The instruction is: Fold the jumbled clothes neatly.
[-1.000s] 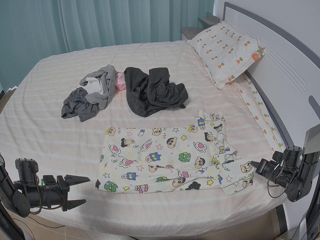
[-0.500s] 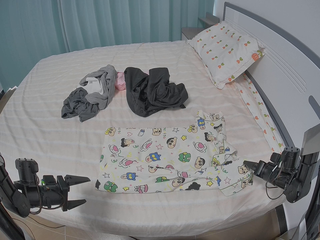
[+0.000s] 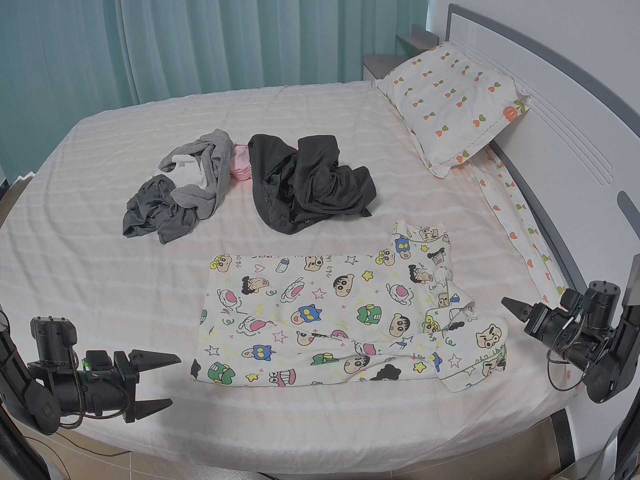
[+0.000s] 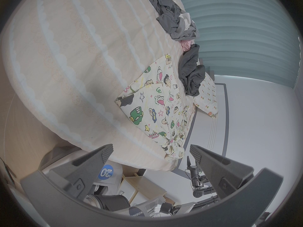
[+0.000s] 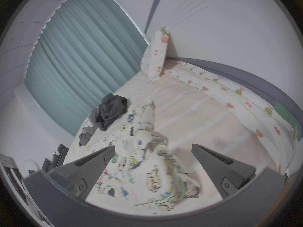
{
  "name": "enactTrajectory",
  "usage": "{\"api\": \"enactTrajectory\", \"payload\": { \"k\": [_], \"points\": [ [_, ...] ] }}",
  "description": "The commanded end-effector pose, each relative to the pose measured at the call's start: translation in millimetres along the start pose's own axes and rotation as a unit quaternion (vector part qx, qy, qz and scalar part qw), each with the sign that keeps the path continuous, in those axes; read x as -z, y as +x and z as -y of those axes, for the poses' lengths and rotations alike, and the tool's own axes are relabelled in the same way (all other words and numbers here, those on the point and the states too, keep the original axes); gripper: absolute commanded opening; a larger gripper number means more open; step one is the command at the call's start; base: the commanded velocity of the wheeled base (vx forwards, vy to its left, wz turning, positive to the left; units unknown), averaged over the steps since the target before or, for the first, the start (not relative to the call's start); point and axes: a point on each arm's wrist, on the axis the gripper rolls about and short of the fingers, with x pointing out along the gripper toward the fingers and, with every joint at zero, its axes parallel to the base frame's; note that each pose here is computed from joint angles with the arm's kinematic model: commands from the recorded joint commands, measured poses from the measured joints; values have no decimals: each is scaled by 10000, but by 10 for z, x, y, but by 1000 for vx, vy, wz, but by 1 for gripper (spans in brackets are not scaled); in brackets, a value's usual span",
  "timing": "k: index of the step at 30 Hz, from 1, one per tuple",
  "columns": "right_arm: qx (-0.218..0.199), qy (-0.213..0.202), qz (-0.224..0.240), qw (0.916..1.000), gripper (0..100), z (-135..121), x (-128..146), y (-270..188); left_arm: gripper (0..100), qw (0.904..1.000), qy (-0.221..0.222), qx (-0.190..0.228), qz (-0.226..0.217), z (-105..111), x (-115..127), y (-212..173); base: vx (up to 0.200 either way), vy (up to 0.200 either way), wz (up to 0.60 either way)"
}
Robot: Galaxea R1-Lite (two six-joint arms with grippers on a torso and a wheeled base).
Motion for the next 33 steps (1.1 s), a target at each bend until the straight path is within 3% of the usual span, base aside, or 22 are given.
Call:
{"api": "enactTrajectory", "payload": {
  "k": [1, 4, 10, 12, 15, 22, 33],
  "points": [
    [-927, -388, 158, 9948, 100, -575, 30, -369, 100, 10000, 0, -2, 7, 0, 0, -1, 0, 0, 0],
    [-1155, -537, -211, 9916, 100, -765, 238, -383, 100, 10000, 0, -2, 7, 0, 0, -1, 0, 0, 0],
    [-1074, -245, -769, 9909, 100, -1040, 686, -160, 100, 10000, 5, 2, 10, 2, -3, 0, 0, 0, 0],
    [-1059, -229, -809, 9908, 100, -1051, 716, -141, 100, 10000, 5, 6, 3, 2, -2, 0, 0, 0, 0],
    [-947, -244, -1165, 9884, 100, -1113, 995, -34, 100, 10000, 5, 6, 3, 2, -2, 0, 0, 0, 0],
    [-666, -436, -1228, 9892, 100, -1166, 1287, 131, 100, 10000, 7, 2, 0, 0, -3, 2, 0, 0, 0],
    [-630, -540, -1266, 9885, 100, -1240, 1370, 228, 100, 10000, 42, -11, -13, -3, 0, 9, 0, 0, 0]
  ]
}}
